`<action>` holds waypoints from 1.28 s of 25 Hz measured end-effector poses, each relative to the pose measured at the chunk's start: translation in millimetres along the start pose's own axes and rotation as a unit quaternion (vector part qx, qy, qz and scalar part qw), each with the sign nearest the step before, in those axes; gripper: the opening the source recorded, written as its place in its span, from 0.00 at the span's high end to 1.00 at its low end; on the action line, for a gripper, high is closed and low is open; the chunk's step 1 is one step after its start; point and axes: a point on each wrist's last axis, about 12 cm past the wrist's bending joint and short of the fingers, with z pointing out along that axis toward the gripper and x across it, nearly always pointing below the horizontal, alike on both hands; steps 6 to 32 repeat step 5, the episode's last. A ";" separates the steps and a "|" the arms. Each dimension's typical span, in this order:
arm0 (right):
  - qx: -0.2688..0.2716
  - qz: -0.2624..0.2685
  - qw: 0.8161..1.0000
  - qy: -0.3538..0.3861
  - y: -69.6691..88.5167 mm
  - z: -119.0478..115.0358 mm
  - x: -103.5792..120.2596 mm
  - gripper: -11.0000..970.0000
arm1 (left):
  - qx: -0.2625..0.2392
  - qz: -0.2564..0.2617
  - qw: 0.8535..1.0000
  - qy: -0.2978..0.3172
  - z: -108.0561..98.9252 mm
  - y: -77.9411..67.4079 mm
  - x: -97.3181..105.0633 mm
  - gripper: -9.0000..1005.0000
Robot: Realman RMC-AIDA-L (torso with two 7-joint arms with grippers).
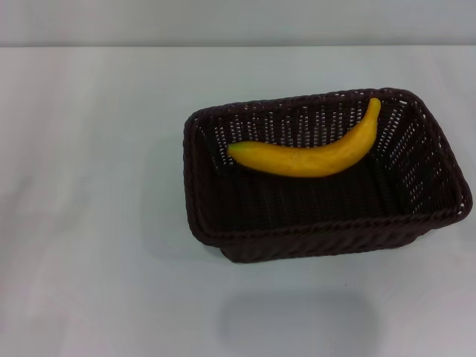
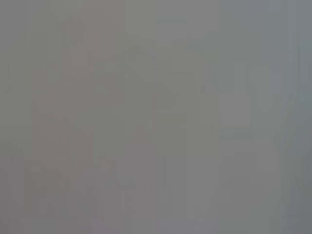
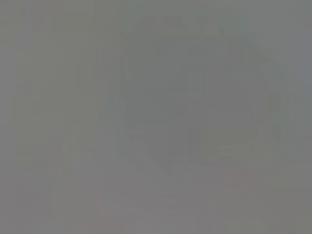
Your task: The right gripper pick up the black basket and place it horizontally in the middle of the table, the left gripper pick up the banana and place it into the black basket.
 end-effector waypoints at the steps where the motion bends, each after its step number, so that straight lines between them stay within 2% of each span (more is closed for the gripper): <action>1: 0.005 -0.005 1.000 0.002 -0.2 -1.1 1.4 0.19 | -0.008 0.000 1.000 -0.002 -0.8 -0.8 1.9 0.12; 5: 0.017 -0.019 1.000 0.008 -1.0 -4.1 4.9 0.19 | -0.025 -0.003 1.000 -0.011 -0.5 -6.1 7.6 0.12; 32: 0.017 -0.019 1.000 0.008 -1.0 -4.1 4.9 0.19 | -0.025 -0.003 1.000 -0.011 -0.5 -6.1 7.6 0.12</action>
